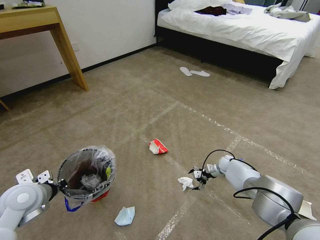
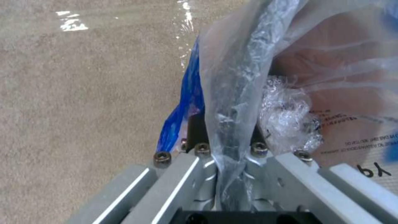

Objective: Pick up the trash bin and place the garbage on the floor into it.

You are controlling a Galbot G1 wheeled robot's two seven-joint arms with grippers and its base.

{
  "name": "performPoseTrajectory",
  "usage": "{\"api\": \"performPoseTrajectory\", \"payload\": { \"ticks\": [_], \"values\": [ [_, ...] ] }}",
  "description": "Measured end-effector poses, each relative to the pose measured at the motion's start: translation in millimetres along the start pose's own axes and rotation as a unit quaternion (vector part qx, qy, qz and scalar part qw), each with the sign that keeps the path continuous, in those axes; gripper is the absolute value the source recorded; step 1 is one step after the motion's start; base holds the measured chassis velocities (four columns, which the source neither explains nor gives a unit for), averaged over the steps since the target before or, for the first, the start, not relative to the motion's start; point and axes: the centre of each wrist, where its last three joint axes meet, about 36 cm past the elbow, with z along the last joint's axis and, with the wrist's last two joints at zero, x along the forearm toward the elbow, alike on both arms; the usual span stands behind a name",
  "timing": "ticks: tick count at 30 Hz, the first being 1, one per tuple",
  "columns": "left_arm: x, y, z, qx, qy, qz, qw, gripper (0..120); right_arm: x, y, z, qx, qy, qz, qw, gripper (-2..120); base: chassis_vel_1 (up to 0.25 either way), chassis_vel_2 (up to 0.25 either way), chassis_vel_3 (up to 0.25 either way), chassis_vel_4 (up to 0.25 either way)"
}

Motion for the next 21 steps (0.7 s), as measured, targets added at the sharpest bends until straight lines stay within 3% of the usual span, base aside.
{"api": "performPoseTrajectory", "payload": {
  "ticks": [21],
  "values": [
    [4.7,-2.3,4.3,0.0,-0.004,0.01,0.9999,1,-26.3,20.9,-3.0,-0.049,0.038,0.03,0.998,100,0.0,0.0,0.0,0.0]
  ]
}}
